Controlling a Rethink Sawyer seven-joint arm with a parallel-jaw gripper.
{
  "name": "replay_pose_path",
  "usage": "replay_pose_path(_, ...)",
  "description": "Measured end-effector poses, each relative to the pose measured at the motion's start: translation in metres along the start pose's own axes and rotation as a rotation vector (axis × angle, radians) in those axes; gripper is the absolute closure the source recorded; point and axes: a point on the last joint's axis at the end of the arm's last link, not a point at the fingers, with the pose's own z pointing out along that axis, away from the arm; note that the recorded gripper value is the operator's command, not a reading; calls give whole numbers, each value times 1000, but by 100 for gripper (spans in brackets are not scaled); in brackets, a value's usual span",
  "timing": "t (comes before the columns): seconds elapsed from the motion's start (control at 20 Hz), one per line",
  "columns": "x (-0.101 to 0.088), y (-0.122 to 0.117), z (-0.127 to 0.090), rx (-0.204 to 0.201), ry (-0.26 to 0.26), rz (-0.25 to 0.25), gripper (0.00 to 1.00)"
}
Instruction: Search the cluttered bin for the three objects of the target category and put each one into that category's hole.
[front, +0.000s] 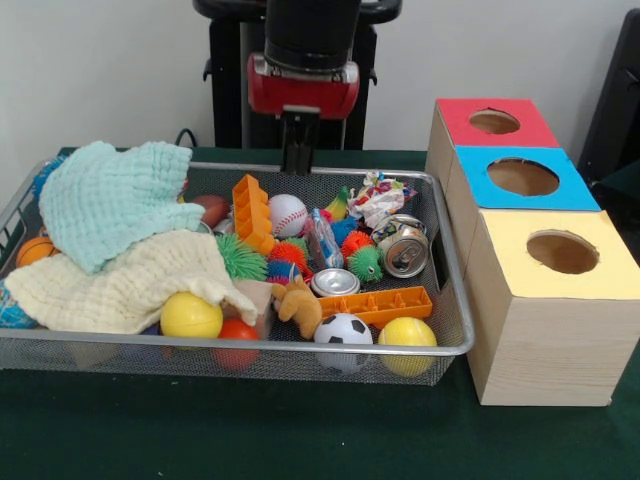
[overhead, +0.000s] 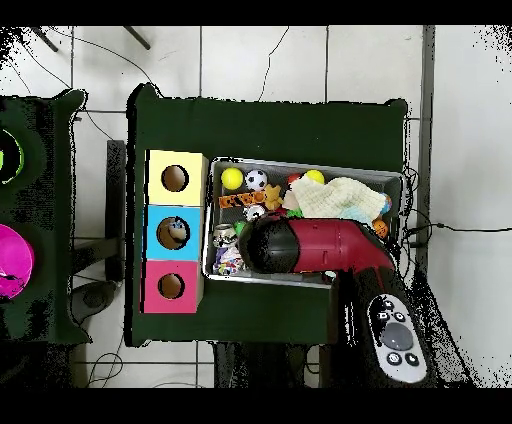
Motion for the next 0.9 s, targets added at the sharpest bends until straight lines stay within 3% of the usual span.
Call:
replay_pose_path(0.15, -2, -8, -13, 11, -1, 11, 100)
replay_pose_path(0.2, -4, -13, -20, 17, -13, 17, 0)
replay_pose_path(0.5, -4, -13, -21, 17, -14, 17, 0)
replay_pose_path(0.9, -2, -7, -4, 1, -7, 11, 0)
